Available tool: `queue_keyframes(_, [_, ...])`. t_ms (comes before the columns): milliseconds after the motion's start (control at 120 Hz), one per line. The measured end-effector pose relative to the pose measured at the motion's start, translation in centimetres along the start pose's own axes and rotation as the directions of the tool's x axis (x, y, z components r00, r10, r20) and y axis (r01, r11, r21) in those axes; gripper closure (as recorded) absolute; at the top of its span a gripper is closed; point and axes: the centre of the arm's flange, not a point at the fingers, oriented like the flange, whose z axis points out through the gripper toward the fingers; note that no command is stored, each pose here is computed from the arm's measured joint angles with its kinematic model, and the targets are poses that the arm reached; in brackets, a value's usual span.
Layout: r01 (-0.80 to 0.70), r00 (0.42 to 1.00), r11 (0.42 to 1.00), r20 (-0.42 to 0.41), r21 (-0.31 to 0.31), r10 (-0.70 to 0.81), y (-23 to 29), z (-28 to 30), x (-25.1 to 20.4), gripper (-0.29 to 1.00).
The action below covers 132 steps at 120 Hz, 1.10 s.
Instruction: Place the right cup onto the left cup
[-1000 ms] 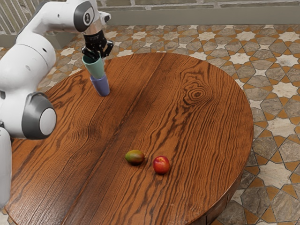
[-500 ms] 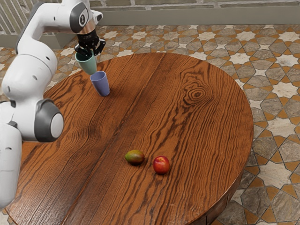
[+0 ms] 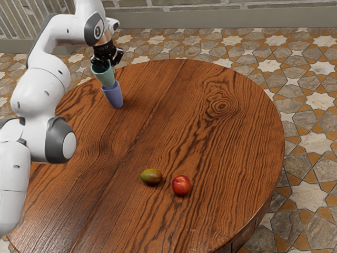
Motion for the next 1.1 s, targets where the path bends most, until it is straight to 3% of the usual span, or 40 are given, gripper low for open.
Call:
queue_keyframes(525, [0.025, 1.0, 0.999, 0.015, -0.022, -0.024, -0.6, 2.2, 0.5, 0.78])
queue_keyframes(792, [0.026, 1.0, 0.999, 0.011, -0.03, -0.026, -0.6, 1.9, 0.6, 0.27])
queue_keyframes(1100, [-0.001, 1.0, 0.998, -0.026, -0.064, -0.001, -1.8, -7.5, 0.1, 0.07])
